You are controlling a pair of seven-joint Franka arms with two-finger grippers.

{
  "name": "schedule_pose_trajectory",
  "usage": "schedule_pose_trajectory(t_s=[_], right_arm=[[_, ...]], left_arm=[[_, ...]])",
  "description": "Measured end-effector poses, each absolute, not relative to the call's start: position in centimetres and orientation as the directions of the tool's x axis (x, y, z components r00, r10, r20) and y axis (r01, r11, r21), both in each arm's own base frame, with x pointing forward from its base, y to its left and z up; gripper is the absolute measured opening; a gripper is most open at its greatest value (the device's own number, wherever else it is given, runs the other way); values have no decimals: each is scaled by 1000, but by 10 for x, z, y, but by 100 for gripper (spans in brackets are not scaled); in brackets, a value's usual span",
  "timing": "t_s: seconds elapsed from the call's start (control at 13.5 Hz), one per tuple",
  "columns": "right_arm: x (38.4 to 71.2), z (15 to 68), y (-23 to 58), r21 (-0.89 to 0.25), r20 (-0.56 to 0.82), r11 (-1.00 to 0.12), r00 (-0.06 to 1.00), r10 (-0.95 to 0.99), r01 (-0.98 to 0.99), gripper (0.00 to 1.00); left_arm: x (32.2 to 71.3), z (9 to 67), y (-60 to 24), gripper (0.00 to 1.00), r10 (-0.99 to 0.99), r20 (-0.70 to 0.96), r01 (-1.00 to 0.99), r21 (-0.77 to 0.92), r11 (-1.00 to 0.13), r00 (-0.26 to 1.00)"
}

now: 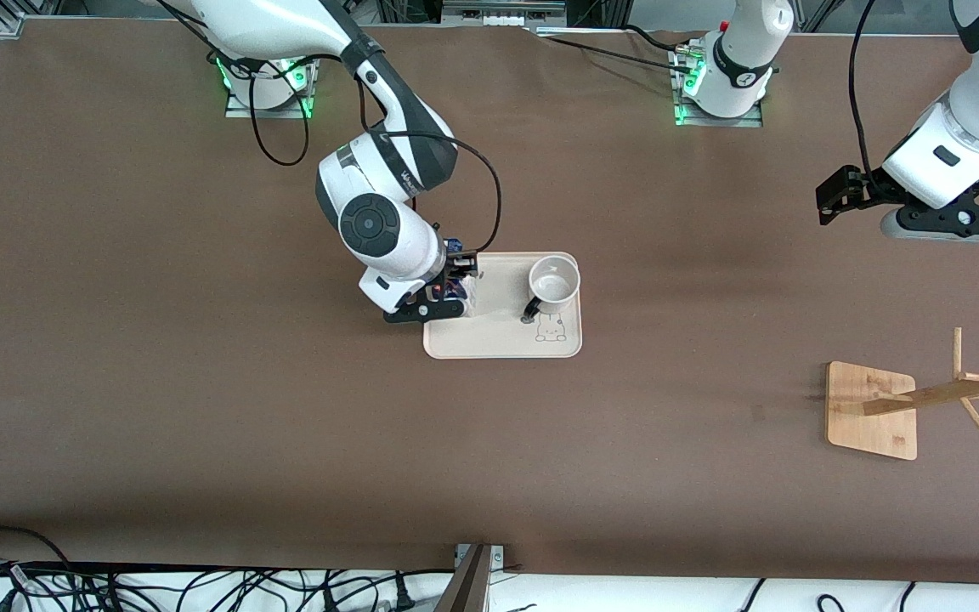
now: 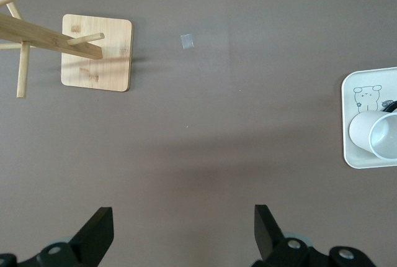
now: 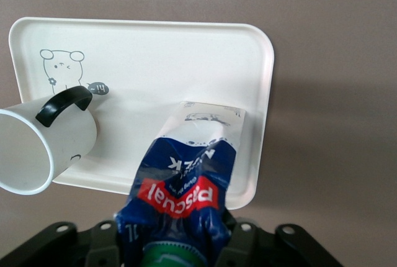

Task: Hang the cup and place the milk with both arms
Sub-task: 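Close the right gripper on the milk carton's top, then lift the milk carton with the right gripper while the left gripper reaches the mug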

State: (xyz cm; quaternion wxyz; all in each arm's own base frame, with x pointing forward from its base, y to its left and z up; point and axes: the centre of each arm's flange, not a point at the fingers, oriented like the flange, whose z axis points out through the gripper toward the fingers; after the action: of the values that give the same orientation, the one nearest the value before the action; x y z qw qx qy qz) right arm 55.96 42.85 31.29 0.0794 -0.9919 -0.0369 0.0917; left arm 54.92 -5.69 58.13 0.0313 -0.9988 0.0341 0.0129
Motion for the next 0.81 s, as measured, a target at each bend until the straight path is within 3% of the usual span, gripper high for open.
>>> schedule_pose_trajectory(t_s=[0.22,0.81], right_arm=[[560,315,429,-167,-173,-984,981,86,57,31],[556,345,428,-167,-183,-984,978,98,68,31]], left_arm=[[554,576,-61,100,-65,-45,-67,-39,-997,997],[579,549,-72,100,-74,-99,-74,2,-997,992]])
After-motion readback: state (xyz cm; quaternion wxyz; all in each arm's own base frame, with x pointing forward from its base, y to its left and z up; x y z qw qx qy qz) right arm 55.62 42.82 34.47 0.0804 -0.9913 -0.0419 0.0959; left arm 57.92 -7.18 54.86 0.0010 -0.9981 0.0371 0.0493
